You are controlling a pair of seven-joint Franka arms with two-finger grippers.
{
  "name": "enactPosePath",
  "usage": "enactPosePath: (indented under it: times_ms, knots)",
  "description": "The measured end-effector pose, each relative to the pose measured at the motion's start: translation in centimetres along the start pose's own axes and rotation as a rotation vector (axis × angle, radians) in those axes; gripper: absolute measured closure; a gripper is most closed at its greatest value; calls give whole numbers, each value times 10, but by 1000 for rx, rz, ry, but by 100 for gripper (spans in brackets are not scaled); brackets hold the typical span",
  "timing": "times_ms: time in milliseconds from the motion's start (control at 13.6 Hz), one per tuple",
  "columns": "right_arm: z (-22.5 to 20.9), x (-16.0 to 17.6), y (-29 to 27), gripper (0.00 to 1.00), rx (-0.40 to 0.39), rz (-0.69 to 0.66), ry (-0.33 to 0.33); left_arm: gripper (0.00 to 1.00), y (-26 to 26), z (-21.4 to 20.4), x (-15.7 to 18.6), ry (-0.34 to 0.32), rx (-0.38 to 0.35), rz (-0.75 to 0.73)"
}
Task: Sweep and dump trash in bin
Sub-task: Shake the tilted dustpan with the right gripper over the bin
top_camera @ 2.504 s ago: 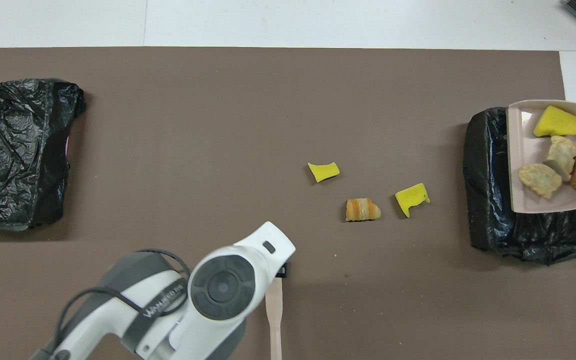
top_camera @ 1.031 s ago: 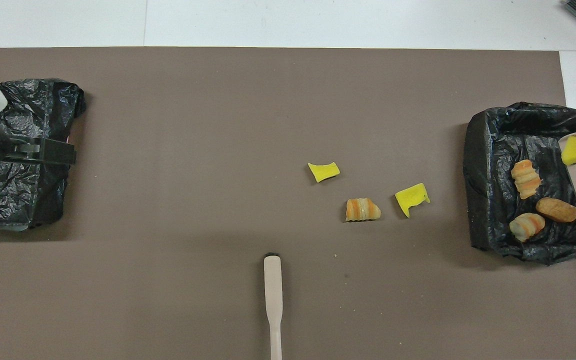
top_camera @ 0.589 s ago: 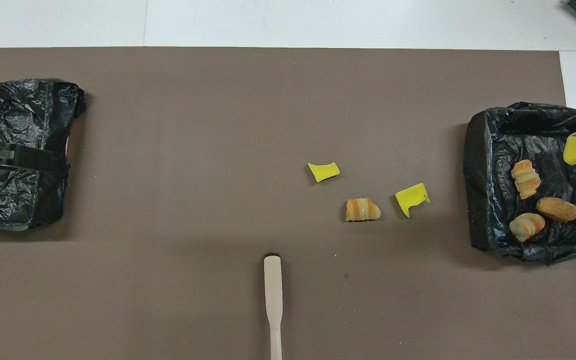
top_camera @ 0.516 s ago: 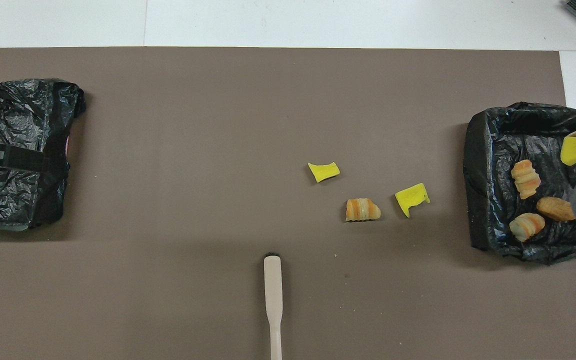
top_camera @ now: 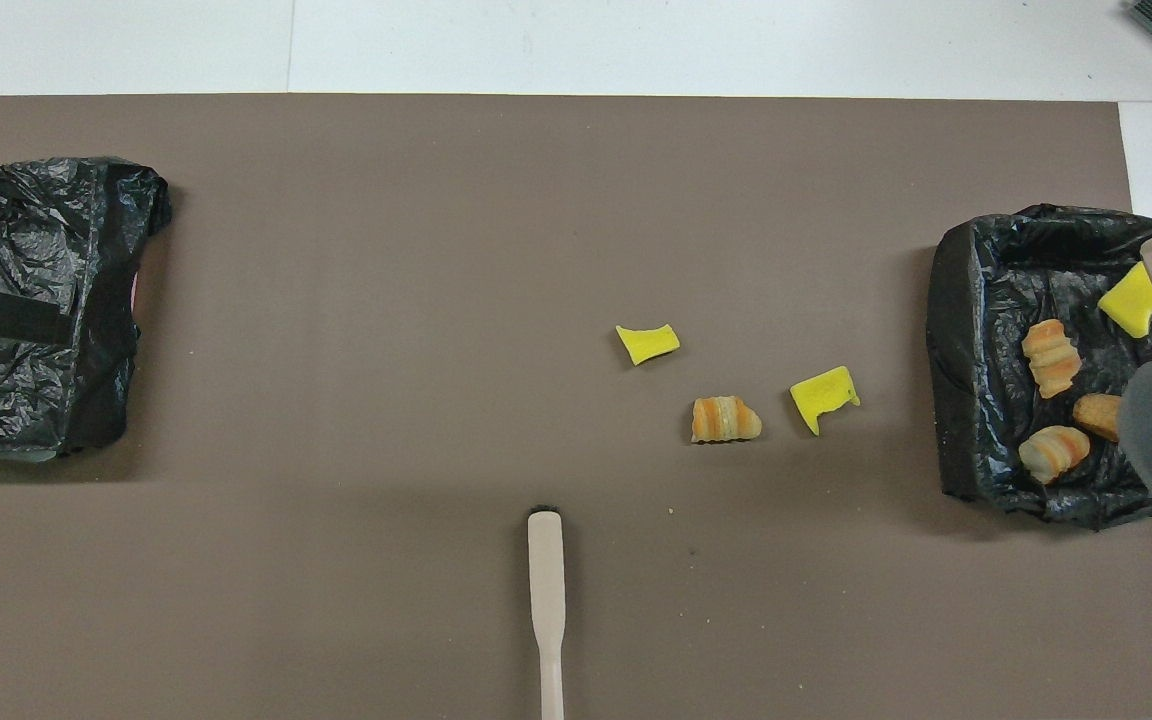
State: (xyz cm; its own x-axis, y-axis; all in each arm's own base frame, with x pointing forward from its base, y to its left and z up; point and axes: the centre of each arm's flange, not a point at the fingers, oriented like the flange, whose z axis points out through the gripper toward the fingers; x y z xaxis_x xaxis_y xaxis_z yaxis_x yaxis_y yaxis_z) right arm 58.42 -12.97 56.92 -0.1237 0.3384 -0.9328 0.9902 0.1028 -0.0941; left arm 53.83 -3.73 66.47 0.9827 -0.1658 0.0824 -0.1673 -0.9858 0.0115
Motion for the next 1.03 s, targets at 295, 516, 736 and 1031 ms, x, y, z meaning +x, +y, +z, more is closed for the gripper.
enactPosePath:
  times_ms: [295, 516, 736, 1031]
  knots:
    - [-7, -6, -6, 68, -2, 9, 88, 0, 11, -5, 2, 11, 0, 24]
    - [-11, -13, -11, 68, 0, 73, 251, 0, 16, -6, 3, 13, 0, 35]
    - [-5, -17, -16, 68, 18, 155, 442, 0, 17, -7, 3, 15, 0, 36]
    - [0, -4, -24, 68, 145, 336, 675, 0, 8, -7, 2, 12, 0, 19]
